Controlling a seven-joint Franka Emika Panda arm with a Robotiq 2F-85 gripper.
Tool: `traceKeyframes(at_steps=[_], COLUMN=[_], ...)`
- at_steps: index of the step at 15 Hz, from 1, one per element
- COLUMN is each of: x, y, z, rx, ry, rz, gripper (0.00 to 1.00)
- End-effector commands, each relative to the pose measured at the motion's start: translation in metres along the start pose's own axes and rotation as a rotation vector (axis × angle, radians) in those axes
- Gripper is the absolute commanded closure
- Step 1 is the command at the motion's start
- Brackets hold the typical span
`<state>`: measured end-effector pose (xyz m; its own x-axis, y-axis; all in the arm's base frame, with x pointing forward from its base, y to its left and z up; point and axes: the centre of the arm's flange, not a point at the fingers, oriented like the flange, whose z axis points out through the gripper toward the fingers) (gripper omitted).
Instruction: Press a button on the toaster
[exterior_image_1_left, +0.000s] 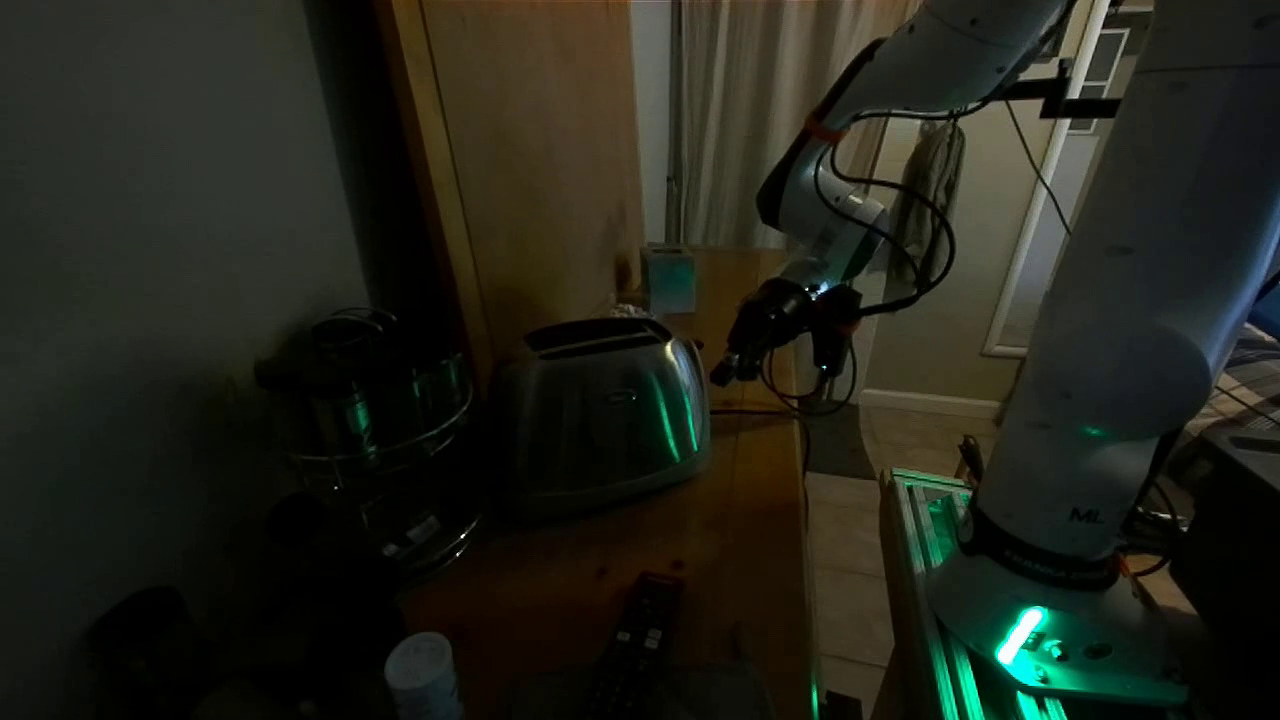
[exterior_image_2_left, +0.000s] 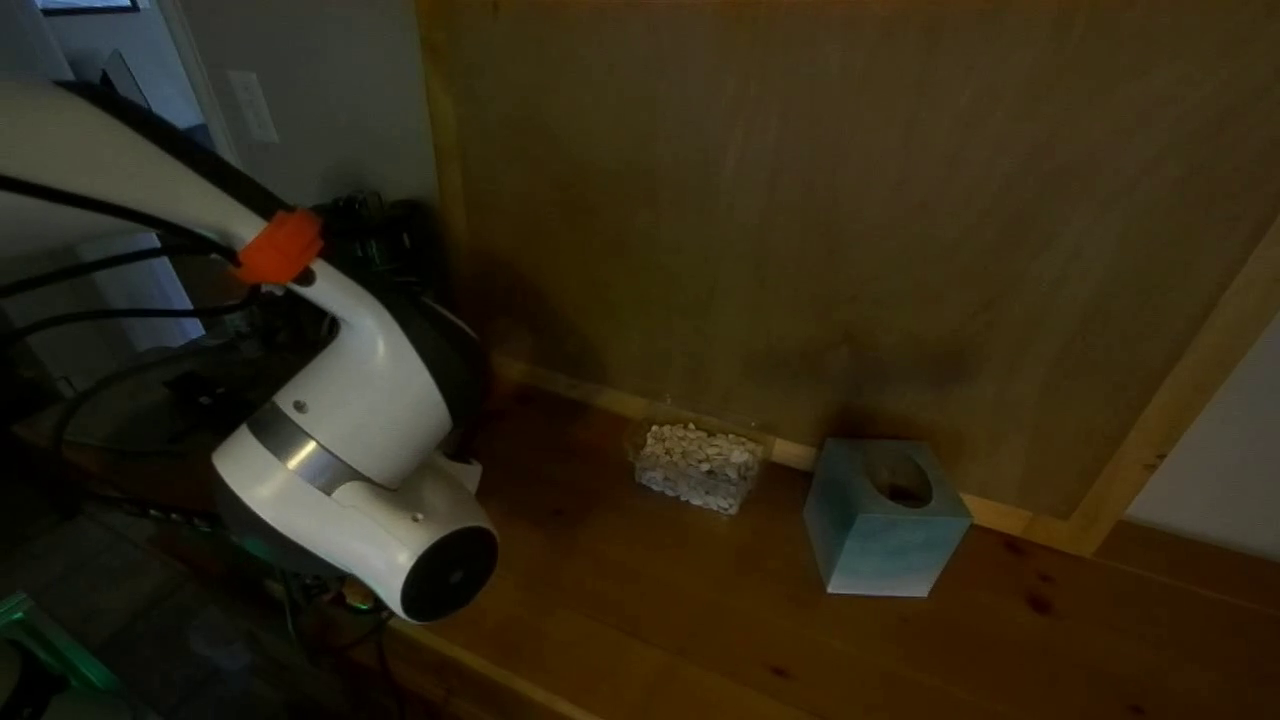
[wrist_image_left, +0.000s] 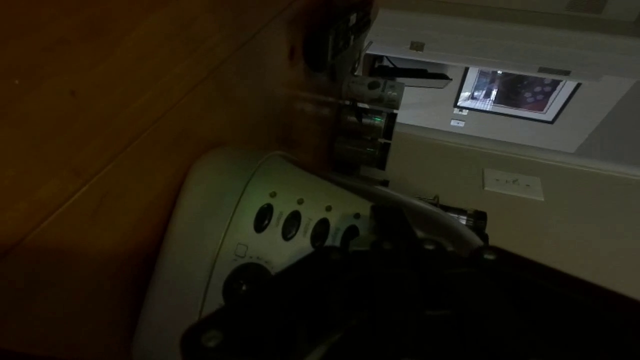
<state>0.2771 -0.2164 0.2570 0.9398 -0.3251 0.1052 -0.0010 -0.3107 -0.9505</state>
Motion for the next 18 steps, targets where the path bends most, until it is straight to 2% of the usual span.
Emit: traceKeyframes(at_steps=[1, 18], x=[0.0121, 0.0175], y=[0.009, 0.0172], z=[-0.0008, 0.0007], rx=[0.005, -0.015], ry=[0.011, -0.017], rz=[0.047, 0.111], gripper=[1.0, 1.0])
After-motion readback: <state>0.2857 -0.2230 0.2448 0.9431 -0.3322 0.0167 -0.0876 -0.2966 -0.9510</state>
